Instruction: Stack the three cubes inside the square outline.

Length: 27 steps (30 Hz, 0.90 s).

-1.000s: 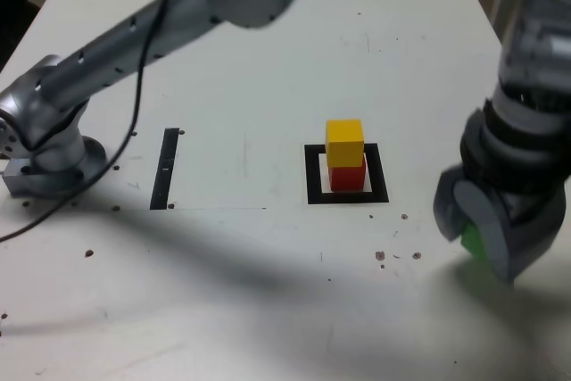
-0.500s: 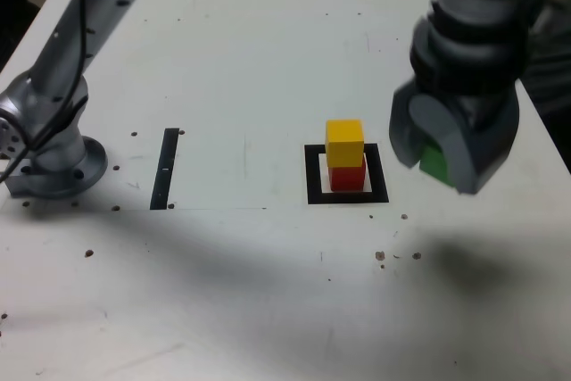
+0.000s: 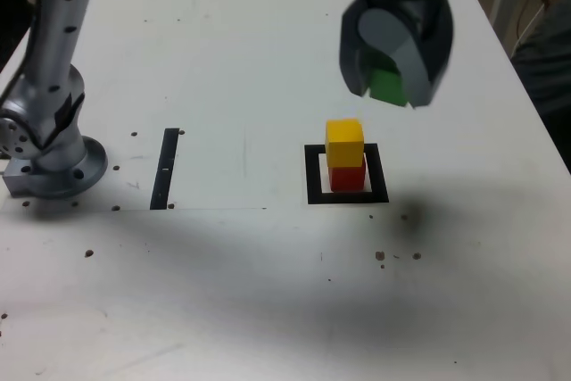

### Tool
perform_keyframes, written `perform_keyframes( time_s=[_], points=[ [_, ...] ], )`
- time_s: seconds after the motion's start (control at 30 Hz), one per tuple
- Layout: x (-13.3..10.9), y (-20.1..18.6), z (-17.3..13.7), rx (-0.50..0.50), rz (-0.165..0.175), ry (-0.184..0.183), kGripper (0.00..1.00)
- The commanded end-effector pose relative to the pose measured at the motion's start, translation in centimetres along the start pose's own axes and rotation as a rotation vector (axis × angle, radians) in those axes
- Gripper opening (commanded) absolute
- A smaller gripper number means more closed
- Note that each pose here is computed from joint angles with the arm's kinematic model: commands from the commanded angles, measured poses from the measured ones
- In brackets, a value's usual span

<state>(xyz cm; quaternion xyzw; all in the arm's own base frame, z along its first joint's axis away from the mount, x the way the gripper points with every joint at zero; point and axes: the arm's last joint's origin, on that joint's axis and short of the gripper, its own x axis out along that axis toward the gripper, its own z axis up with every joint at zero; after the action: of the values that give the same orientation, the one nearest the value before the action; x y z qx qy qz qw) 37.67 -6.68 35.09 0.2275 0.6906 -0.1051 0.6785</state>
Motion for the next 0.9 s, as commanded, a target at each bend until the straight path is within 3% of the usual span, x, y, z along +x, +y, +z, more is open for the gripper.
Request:
perform_keyframes(
  time_s=[0.0,0.3,0.47,0.87],
  points=[
    [-0.3,0.6,-1.0,-0.040,-0.013,0.006,0.35],
    [-0.5,1.0,-1.9,-0.271,-0.054,0.001,0.35],
    [-0.2,0.8,-2.3,-0.404,-0.093,0.030,0.35],
    [2.0,1.1,-3.1,-0.472,-0.158,0.119,0.35]
  ],
)
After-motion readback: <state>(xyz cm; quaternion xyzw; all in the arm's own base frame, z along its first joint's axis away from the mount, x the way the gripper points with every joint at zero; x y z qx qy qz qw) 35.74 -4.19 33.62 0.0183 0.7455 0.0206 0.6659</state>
